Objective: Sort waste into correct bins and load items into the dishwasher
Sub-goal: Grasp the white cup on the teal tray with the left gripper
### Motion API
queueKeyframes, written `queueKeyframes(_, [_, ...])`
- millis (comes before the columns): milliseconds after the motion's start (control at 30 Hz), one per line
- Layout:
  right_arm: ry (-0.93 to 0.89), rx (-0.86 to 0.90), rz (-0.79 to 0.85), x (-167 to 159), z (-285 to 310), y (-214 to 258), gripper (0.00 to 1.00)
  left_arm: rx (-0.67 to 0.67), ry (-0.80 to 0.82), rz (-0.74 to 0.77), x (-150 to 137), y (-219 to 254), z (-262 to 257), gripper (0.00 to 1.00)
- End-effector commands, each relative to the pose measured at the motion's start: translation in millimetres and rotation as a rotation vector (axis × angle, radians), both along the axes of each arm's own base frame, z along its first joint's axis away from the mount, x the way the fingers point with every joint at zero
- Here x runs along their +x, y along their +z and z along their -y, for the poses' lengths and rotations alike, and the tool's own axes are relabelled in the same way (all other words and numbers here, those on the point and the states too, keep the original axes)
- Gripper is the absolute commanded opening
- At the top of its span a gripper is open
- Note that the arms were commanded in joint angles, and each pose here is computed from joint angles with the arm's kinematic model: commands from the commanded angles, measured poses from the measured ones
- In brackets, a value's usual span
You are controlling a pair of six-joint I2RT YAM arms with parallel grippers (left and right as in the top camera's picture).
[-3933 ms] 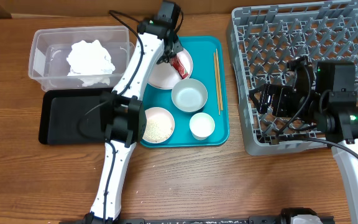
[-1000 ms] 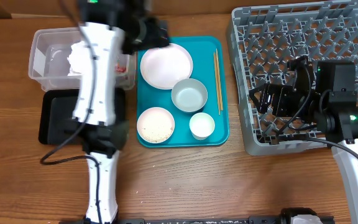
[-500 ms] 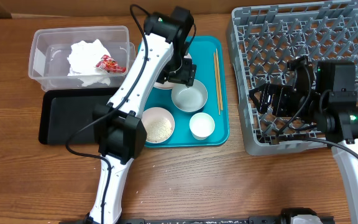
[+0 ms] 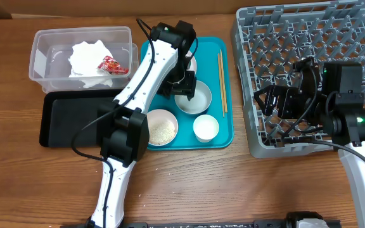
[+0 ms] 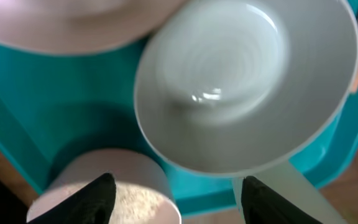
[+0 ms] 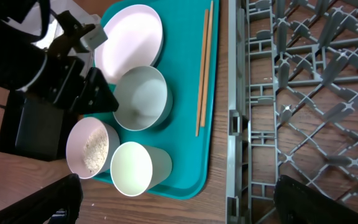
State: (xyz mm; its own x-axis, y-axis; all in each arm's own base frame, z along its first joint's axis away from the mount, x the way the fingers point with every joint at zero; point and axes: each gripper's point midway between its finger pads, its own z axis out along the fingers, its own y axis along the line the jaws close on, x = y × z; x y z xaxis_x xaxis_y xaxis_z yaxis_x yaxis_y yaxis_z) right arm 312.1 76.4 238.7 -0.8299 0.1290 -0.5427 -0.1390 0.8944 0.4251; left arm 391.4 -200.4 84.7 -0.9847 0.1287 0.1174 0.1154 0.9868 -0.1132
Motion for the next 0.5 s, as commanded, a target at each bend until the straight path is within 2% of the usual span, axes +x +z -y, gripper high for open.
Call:
queueKeyframes(0, [-0.001, 0.004, 0.027, 4.3, 1.1, 9.7, 1.0, -0.063, -0.018, 0.014, -3.5, 27.3, 15.7, 0.67])
queueKeyframes(233, [-0.001, 0.004, 0.028, 4.4, 1.1, 9.8, 1.0, -0.13, -0.193, -0.001, -34.0, 52.7, 44.8, 0.68])
queueKeyframes(467, [-0.001, 0.004, 0.027, 4.3, 1.1, 9.7, 1.0, -0.001, -0.328, -0.03, -58.4, 25.2, 53.6, 0.66])
